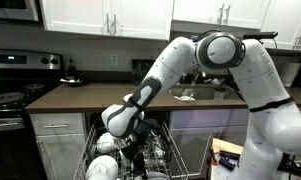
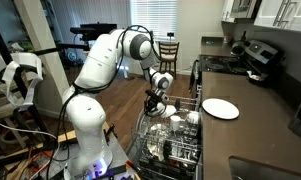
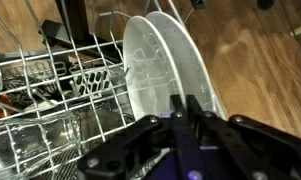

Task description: Remove one plate from the dishwasher rack and place it on top of the white plate on the countertop

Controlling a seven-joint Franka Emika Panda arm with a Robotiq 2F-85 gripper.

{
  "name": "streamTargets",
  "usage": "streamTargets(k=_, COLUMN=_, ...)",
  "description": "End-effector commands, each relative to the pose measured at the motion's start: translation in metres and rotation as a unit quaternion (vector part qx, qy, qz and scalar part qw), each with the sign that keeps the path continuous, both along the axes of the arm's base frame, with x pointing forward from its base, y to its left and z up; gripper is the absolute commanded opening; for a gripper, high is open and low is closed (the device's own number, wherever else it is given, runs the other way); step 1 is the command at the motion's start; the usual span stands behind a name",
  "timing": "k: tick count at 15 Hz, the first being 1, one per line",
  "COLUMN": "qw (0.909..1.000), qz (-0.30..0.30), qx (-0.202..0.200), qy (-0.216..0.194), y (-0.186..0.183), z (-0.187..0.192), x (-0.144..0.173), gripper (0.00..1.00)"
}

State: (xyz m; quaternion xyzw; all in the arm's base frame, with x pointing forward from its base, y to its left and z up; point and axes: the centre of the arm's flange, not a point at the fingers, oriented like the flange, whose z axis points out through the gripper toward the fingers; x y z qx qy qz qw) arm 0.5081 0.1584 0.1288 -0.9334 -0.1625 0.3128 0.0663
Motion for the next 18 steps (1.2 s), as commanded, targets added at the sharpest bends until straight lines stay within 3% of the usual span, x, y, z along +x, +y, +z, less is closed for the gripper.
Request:
streamTargets(k=1, qw=1.0, qz=-0.001, qx=-0.004, qy=0.004, y=-0.004, z=0.013, x=-0.001, gripper=0.04)
streamTargets(k=11, qw=0.9994, qz=0.007, qx=0.005, qy=-0.033, y=-0.003, z=0.039, x=-0.015, gripper=0.04)
streamTargets(k=18, qw=0.9964, qz=0.021, qx=0.035, qy=-0.075, y=-0.005, z=0.071, x=-0.022, gripper=0.04)
